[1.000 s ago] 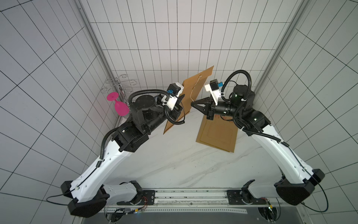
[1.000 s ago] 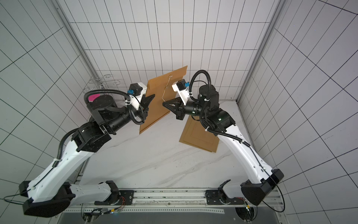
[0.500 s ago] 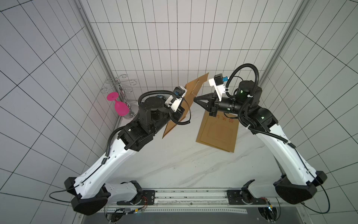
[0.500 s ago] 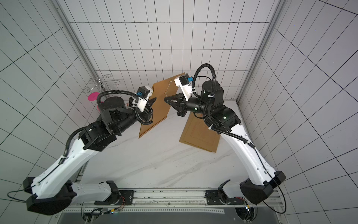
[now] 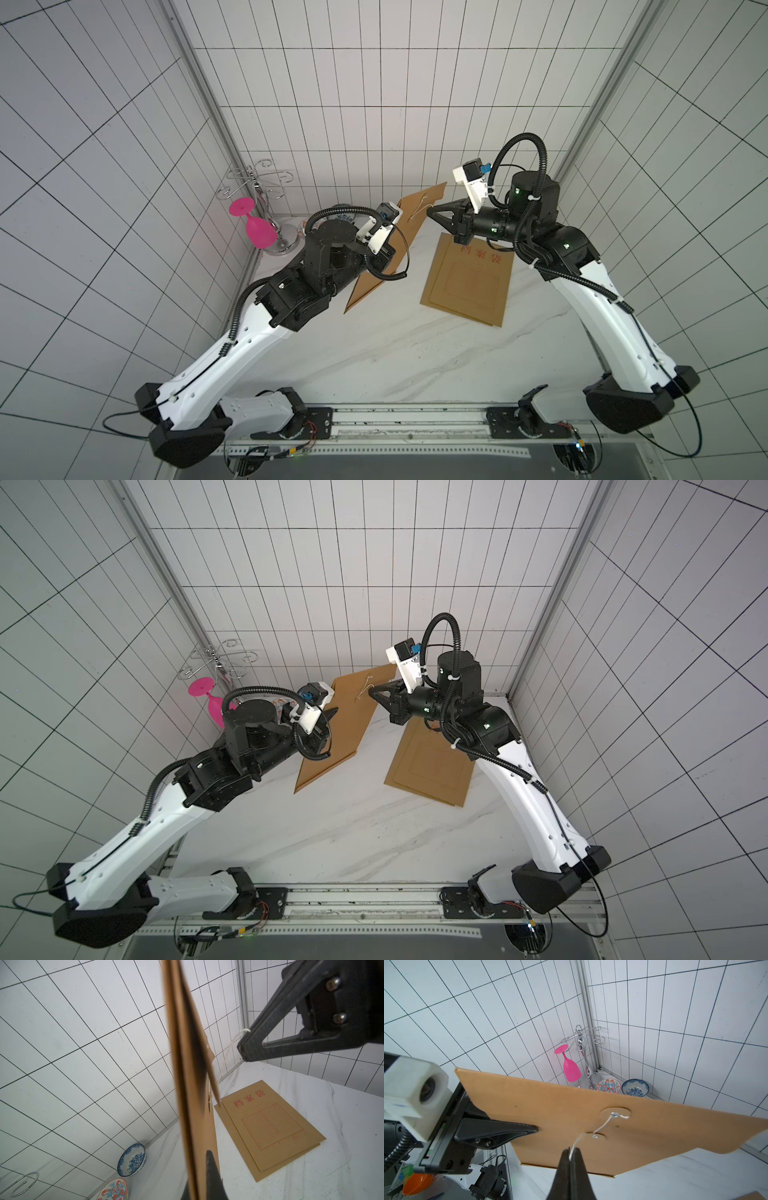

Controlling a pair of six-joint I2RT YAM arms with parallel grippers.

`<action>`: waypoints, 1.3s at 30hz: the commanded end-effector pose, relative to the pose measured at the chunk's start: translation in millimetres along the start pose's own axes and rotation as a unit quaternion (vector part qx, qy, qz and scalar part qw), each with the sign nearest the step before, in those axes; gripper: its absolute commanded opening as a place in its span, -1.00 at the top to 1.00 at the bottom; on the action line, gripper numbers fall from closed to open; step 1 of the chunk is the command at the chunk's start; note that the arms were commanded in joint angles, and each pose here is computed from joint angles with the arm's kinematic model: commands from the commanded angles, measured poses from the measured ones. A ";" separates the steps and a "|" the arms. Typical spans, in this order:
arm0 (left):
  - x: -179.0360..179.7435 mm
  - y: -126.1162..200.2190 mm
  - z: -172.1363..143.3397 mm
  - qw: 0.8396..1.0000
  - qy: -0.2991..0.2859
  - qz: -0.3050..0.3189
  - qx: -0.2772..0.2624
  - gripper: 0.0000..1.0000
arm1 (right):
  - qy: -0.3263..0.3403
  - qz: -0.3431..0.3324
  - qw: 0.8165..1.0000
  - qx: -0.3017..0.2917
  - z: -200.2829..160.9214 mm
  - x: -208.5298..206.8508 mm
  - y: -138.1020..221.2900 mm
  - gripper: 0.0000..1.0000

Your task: Open the file bag

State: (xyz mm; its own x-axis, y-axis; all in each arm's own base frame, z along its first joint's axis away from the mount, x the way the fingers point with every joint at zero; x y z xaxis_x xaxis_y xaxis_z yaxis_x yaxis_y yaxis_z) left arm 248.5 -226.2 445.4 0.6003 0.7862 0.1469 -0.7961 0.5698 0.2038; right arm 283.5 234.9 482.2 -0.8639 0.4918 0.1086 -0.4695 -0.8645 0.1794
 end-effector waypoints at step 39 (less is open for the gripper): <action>-14.1 30.9 12.9 0.989 0.090 -0.074 -0.089 1.00 | -0.033 -0.115 0.992 0.048 -29.8 -57.5 19.9 1.00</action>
State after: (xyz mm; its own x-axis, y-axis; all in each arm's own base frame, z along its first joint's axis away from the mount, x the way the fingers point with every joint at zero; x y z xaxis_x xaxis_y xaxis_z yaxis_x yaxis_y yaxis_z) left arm 225.6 -222.8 441.1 0.6717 0.7404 0.0227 -0.7353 0.6628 0.1413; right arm 321.5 189.6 455.4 -0.7228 0.6820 0.1118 -0.6312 -0.7173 0.2952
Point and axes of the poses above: each gripper's point midway between its finger pads, its own y axis back along the fingers, its own x axis along the line the jaws close on, z = x × y, the point moved 4 cm from there along y, back along the fingers, and after that the axes turned 8 degrees about y, right-handed, at the moved point
